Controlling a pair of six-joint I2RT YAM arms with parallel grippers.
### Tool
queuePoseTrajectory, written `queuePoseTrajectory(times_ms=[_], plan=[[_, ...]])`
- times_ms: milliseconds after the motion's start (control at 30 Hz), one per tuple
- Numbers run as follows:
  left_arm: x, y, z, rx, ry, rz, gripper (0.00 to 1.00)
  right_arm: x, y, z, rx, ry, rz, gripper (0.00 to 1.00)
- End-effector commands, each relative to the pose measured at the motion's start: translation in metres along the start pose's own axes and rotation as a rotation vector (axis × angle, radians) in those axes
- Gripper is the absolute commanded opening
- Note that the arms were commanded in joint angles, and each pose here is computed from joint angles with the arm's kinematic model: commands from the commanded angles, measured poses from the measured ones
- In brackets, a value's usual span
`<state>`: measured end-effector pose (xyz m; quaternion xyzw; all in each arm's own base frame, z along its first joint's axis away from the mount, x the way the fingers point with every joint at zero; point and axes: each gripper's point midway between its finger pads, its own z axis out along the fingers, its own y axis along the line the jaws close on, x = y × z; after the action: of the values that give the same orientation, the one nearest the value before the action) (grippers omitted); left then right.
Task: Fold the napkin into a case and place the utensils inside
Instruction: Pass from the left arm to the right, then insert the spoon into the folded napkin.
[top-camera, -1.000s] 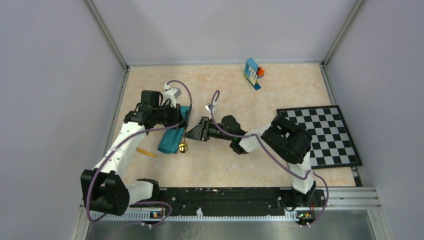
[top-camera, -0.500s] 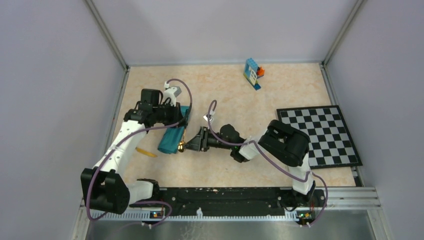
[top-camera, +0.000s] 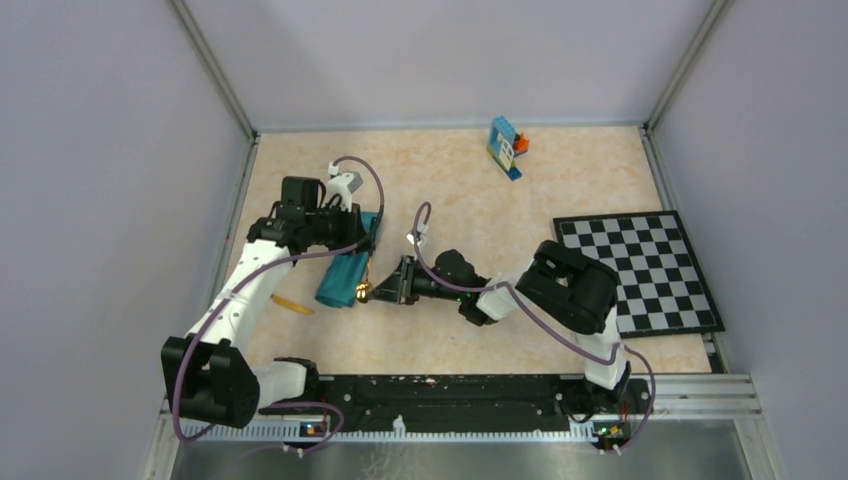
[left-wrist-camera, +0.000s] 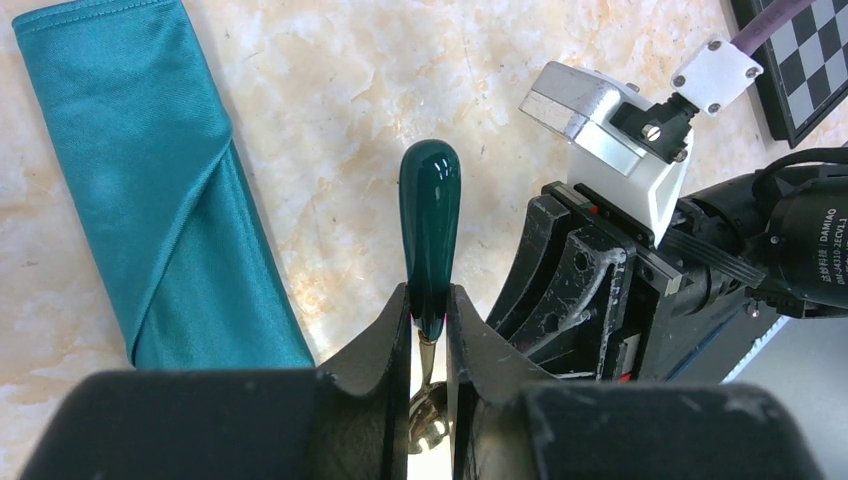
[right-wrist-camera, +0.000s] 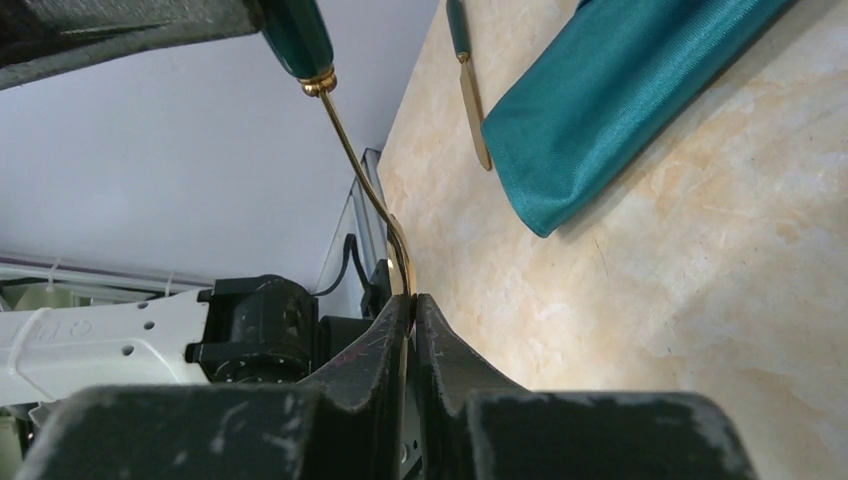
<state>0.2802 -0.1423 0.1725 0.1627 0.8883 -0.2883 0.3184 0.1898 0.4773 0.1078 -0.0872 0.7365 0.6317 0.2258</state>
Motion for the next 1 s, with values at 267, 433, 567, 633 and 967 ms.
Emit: queuePoseTrajectory(times_ms=[267,433,567,633,967], plan=[[-0.021,0.022,-0.022,-0.215,-0.098,-0.178,0.76,-0.018,0.029,0.02,-0.043,-0.038,0.166,0.0],[0.008,0.085,-0.055,-0.382,-0.163,-0.611,0.82,-0.006,0.04,0.029,-0.032,0.061,0.326,0.0],[0.056,0.11,-0.049,-0.288,-0.188,-0.934,0.5,0.016,0.036,0.027,0.035,0.134,0.456,0.0],[0.075,0.11,-0.04,-0.22,-0.173,-1.044,0.33,0.026,0.039,0.029,0.042,0.174,0.487,0.0],[0.106,0.128,-0.031,-0.325,-0.152,-1.073,0.2,0.069,0.02,0.042,0.132,0.311,0.64,0.0]])
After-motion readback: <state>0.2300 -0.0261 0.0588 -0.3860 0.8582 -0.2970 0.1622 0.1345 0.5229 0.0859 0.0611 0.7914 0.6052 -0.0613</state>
